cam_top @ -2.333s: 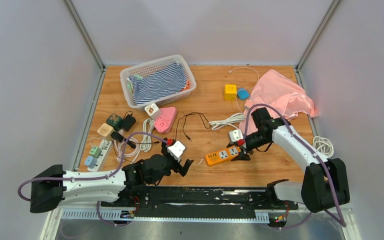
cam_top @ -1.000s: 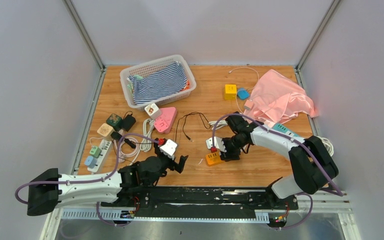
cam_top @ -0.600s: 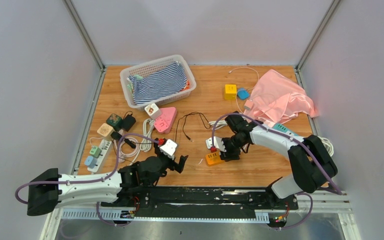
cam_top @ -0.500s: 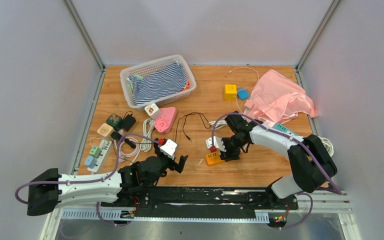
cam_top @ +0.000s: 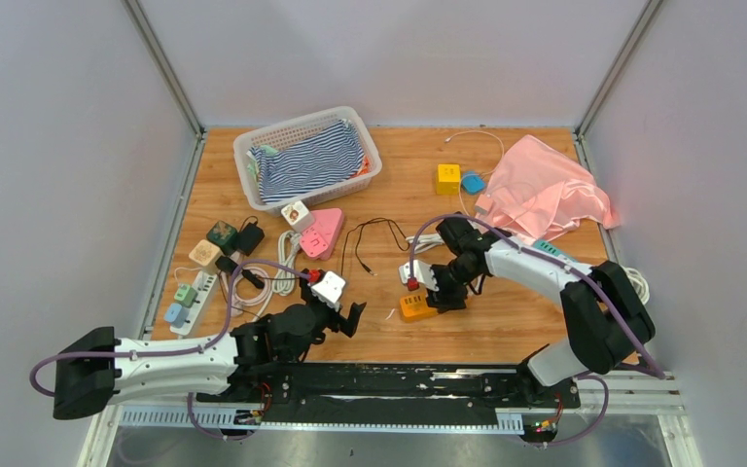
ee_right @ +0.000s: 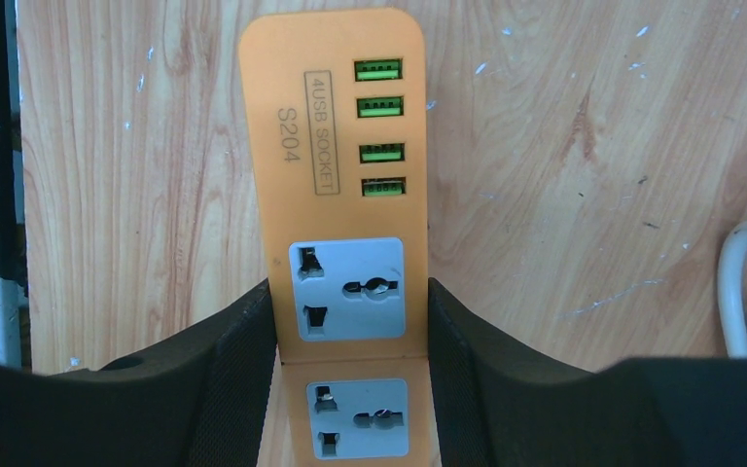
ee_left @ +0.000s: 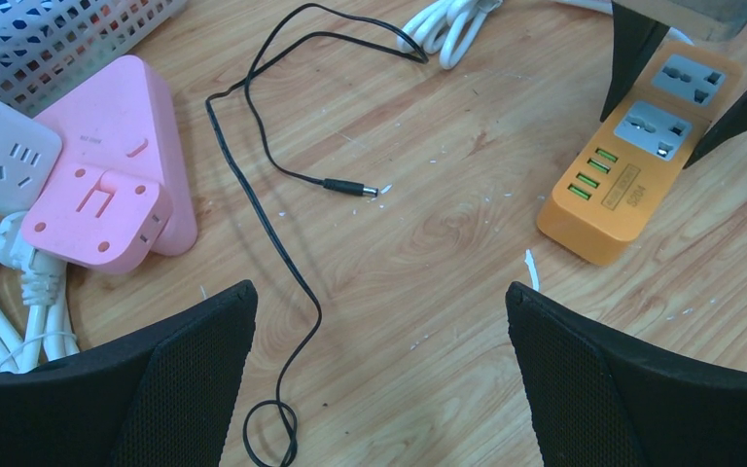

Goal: Pull the plug off the socket
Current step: Pick up the socket from the center of the board.

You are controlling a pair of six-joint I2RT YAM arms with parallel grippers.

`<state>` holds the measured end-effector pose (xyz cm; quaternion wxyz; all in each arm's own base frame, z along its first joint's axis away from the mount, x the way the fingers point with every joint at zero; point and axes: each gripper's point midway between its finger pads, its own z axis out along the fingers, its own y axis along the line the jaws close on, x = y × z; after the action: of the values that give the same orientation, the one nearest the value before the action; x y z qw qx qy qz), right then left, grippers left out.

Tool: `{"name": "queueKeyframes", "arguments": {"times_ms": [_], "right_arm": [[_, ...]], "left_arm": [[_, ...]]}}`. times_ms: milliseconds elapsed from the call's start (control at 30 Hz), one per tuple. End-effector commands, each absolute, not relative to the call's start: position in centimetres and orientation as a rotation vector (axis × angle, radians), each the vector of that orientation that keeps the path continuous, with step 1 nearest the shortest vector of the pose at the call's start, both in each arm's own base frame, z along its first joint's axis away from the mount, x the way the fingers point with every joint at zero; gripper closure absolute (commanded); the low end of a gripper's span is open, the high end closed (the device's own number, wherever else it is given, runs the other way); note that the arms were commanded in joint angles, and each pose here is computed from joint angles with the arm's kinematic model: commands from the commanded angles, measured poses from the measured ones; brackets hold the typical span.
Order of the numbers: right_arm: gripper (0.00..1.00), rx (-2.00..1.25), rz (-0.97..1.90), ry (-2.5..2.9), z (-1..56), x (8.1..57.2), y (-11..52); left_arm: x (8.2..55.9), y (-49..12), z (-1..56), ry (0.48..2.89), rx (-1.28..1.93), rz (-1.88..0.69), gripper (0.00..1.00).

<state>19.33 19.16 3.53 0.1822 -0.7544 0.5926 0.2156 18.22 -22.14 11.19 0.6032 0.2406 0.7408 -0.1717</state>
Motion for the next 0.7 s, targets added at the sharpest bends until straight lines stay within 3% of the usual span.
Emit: {"name": "queueKeyframes", "arguments": {"times_ms": [0,300,667], "right_arm": [[1.0,-2.118,0.655,1.726,4.4,18.4,19.3],[1.0,-2.14,0.713,1.645,6.0,17.2,19.5],[1.0,-1.976,0.645,1.685,9.3,19.8,18.9]], "left_arm": [[18.3,-22.0,11.0,1.723,0.543,-0.384,0.0],[18.3,-22.0,10.9,1.725,0.546,-0.382,0.0],[18.3,-22.0,11.0,1.724,0.545,-0.384,0.0]]}}
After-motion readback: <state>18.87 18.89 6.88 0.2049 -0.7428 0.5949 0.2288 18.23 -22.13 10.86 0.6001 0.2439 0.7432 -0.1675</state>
